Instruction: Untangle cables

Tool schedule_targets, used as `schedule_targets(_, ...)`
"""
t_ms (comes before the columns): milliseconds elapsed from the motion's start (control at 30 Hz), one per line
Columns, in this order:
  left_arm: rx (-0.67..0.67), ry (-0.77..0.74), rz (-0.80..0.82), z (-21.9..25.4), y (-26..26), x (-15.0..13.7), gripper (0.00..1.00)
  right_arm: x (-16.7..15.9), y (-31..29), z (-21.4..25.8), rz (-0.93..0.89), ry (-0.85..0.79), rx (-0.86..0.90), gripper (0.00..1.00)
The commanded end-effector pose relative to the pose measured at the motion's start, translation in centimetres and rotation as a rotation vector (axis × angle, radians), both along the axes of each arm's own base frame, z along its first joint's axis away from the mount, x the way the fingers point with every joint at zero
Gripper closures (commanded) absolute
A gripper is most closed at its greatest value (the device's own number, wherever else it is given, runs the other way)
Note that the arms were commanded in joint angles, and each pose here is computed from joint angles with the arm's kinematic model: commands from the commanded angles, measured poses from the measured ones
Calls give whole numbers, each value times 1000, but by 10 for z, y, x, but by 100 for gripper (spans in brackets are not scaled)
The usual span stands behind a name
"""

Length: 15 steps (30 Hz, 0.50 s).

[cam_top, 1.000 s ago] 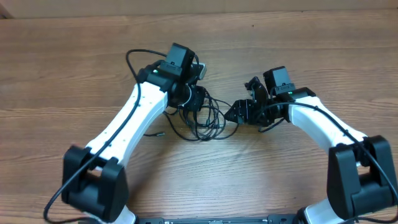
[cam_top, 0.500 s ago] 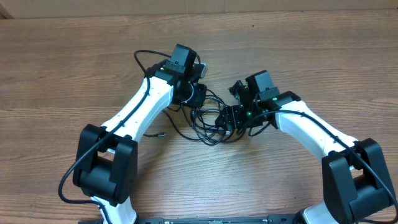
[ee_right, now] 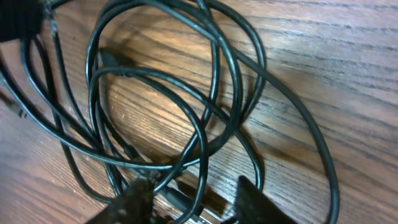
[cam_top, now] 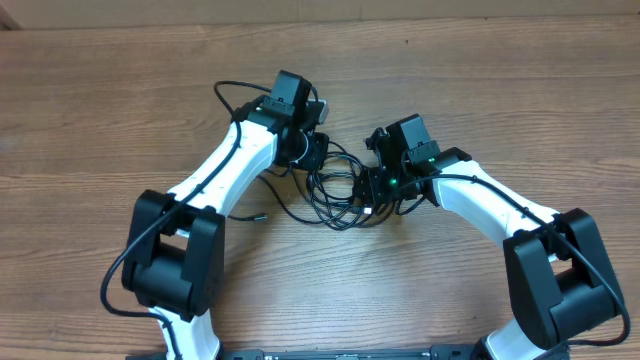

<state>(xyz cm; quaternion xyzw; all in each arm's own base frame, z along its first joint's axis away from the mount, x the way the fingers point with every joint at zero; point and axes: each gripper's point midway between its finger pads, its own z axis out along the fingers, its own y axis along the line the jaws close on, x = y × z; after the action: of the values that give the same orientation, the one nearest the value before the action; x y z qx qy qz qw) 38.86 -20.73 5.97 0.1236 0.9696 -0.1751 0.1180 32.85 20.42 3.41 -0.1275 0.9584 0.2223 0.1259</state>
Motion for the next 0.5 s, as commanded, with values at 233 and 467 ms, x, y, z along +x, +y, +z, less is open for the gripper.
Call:
schedule_targets(233,3,4,-15,-14,0,3,96,1,1,-3,11,-13,-8,65)
schedule_targets(467,1,2,-15,-14,-1,3,96,7,0,-2,2,-44,-16,67)
